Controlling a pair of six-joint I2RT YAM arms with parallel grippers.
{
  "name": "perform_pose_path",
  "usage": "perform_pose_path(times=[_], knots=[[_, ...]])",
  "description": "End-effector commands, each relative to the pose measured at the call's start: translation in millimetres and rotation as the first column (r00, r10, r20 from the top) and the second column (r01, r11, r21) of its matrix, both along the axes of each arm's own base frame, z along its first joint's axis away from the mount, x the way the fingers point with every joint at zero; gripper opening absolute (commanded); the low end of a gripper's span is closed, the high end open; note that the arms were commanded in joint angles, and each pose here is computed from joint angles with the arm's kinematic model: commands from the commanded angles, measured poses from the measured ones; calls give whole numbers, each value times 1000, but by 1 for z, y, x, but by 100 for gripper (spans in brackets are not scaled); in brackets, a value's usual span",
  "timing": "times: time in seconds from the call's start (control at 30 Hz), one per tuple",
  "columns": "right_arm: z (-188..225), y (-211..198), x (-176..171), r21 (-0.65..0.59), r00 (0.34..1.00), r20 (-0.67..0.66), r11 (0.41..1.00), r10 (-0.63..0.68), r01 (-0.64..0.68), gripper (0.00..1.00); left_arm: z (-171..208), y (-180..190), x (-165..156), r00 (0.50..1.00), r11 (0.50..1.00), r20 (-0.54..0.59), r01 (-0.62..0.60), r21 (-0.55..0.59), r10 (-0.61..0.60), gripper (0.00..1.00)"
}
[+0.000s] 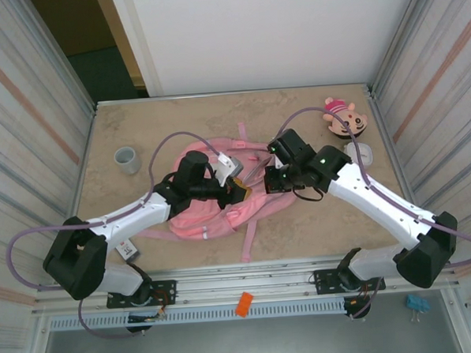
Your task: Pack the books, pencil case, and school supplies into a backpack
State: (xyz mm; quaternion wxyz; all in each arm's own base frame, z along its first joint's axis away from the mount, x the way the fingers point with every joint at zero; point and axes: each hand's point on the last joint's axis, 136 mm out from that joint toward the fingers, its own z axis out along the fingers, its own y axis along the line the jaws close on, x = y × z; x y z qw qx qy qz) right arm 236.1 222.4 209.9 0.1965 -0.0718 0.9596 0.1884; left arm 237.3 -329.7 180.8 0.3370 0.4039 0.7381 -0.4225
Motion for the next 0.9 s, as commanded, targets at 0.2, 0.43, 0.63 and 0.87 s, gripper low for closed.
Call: perform_pose_path(times=[0.2, 0.43, 0.63, 0.87], knots=[[-5, -24, 13, -150, 1000, -15, 989, 7, -9, 0, -2, 5, -16, 997, 996, -7, 83, 33, -83, 5], [-9, -10, 26, -54, 998, 59, 998, -27, 30, 22, 16, -3, -15, 995, 995, 1, 95, -43, -95, 6], [-6, -1, 38, 50, 986, 140, 995, -87, 81, 22, 27, -6, -14, 995, 991, 12, 100, -86, -100, 6], [-6, 27, 26, 125, 989, 148, 992, -20, 2, 25, 34, -8, -12, 996, 990, 25, 92, -105, -90, 7]])
